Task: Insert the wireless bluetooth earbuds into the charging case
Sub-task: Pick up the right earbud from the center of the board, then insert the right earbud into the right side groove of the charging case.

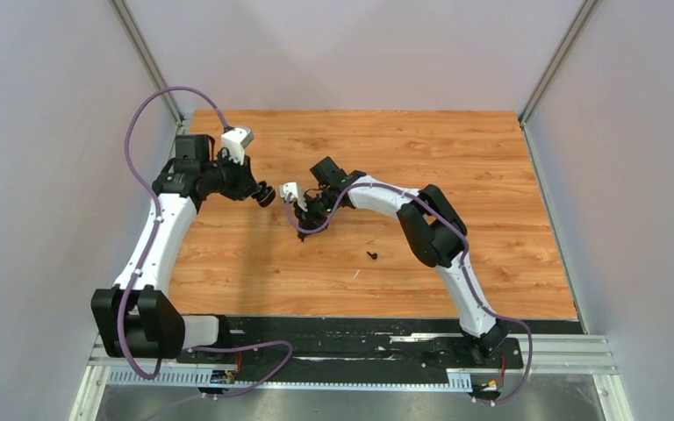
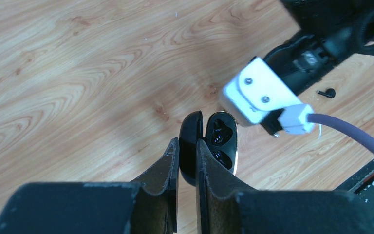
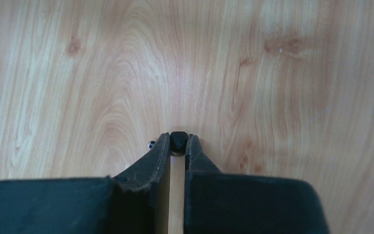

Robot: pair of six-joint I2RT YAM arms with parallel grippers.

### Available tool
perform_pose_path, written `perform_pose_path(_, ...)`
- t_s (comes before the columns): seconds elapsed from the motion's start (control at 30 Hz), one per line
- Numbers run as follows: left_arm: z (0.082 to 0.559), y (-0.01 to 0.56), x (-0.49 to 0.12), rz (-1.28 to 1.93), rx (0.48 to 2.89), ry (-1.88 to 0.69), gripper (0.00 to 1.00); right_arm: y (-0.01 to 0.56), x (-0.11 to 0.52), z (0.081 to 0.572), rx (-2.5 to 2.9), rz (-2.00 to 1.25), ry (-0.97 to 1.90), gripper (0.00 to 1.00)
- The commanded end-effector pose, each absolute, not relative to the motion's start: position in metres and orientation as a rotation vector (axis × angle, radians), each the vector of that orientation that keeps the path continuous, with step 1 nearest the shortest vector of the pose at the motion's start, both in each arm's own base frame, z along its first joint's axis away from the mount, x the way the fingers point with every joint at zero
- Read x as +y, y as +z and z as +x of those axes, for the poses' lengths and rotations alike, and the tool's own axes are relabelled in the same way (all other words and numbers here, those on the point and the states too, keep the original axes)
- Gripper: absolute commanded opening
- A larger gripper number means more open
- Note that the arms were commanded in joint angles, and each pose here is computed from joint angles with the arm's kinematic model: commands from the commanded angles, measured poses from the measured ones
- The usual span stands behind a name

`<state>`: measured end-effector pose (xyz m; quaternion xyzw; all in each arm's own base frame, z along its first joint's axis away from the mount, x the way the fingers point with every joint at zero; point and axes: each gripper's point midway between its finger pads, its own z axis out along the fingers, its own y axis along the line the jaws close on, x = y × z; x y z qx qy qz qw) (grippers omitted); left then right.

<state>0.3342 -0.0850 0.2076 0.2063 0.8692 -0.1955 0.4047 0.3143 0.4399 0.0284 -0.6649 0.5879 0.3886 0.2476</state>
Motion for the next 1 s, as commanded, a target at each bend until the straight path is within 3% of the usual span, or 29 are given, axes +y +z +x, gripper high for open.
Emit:
perform_pose_path(0.0,0.341,0.203,-0.093,0.533,2.193,-0.542,0.00,0.112,0.431,0.336,1.398,-1.791,0.816,0.00)
perform_pose_path(0.27,0.359,0.211,-0.127,0.717,2.069,-0.474,0.00,0.248,0.381,0.344,1.020,-1.657,0.438,0.00)
perform_pose_path(0.47,0.364,0.220,-0.159,0.798,1.986,-0.553,0.00,0.308,0.366,0.322,0.715,-1.571,0.278,0.00)
perform_pose_path(0.97,0.324,0.253,-0.196,1.012,1.730,-0.723,0.00,0.317,0.369,0.287,0.344,-1.593,0.173,0.00)
